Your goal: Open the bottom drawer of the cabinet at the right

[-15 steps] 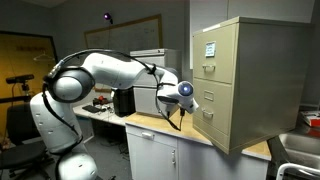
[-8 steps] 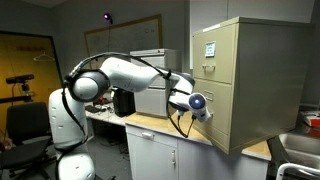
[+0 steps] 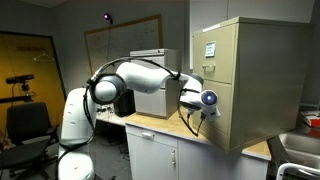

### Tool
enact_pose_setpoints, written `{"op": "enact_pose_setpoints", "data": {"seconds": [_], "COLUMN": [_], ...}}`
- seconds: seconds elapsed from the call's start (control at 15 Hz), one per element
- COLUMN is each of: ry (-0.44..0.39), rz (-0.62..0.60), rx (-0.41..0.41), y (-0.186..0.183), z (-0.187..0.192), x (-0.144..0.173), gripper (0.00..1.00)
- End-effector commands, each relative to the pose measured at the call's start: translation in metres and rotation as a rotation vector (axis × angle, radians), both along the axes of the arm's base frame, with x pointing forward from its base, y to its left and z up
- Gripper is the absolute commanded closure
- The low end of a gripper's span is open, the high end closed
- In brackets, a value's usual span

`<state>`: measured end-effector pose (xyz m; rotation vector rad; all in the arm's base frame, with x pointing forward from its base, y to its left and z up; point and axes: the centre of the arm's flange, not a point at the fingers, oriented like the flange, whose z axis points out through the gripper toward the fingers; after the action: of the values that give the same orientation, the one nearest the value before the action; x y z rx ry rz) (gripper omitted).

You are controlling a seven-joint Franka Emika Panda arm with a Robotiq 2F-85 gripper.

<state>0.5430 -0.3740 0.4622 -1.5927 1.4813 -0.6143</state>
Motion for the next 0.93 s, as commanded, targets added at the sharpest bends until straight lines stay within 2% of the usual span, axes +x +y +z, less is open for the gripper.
{"op": "enact_pose_setpoints", "data": {"seconds": [0.0,0.33,0.4,0.53,0.87], "ry": [0.068,0.15,0.165,0.183,0.273], "rz": [0.02,0.045,0.042,0.047,0.114], "rx": [0.028,0.072,0.076,0.073,0.025], "y": [-0.015,-0.008,-0.008,-0.009,0.011], "z": [-0.01,-0.05,-0.057,-0.054,-0.012], "x": [0.037,0.043,0.042,0.04,0.046], "gripper": [0.0,0.0,0.25,0.32,0.71]}}
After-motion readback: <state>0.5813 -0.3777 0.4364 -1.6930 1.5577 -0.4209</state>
